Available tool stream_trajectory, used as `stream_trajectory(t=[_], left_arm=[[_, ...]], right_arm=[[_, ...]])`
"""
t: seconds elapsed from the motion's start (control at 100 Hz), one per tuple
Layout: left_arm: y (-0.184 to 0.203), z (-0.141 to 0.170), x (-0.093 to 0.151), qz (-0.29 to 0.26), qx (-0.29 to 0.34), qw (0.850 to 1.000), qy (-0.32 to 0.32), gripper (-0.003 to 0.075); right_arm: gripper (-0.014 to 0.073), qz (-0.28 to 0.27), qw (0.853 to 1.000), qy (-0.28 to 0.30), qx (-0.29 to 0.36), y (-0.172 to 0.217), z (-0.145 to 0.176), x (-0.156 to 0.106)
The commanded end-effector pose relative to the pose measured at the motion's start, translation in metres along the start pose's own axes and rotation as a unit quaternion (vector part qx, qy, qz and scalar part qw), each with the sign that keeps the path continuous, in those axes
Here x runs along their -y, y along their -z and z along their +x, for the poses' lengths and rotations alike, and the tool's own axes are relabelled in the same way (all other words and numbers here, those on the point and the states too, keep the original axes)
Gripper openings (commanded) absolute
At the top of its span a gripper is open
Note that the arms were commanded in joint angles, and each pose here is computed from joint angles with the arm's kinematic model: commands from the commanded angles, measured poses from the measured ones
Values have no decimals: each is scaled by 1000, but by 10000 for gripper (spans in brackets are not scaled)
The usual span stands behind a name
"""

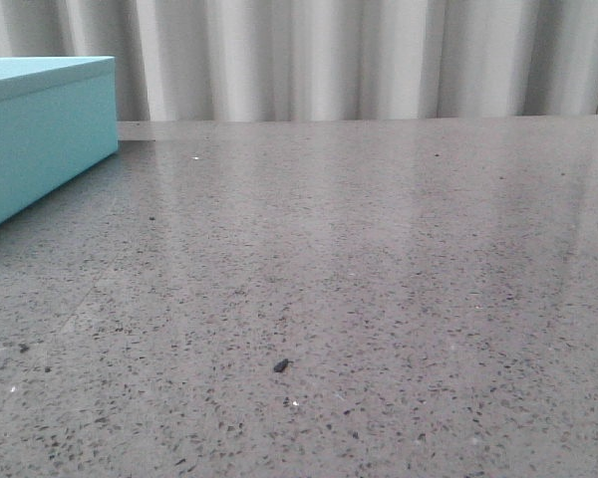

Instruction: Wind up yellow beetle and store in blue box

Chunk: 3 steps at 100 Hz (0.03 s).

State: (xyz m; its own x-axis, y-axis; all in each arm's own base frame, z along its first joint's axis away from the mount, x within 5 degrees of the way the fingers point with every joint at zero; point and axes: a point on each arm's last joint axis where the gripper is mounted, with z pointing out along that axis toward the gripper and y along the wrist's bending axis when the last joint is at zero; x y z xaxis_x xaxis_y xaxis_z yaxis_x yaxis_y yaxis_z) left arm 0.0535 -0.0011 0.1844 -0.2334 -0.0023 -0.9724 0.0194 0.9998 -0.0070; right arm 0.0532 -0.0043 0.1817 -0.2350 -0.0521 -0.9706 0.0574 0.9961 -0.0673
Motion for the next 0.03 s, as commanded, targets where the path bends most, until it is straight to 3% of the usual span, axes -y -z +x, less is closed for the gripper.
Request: stream_trajectory(t=[0.0, 0.02], left_arm=[[-1, 3, 0, 4, 29, 1000, 8, -21], [-1, 3, 0, 4, 29, 1000, 8, -21]], right_arm=[[-61, 3, 1000, 8, 2, -1, 6, 0], [-61, 3, 1000, 8, 2, -1, 6, 0]])
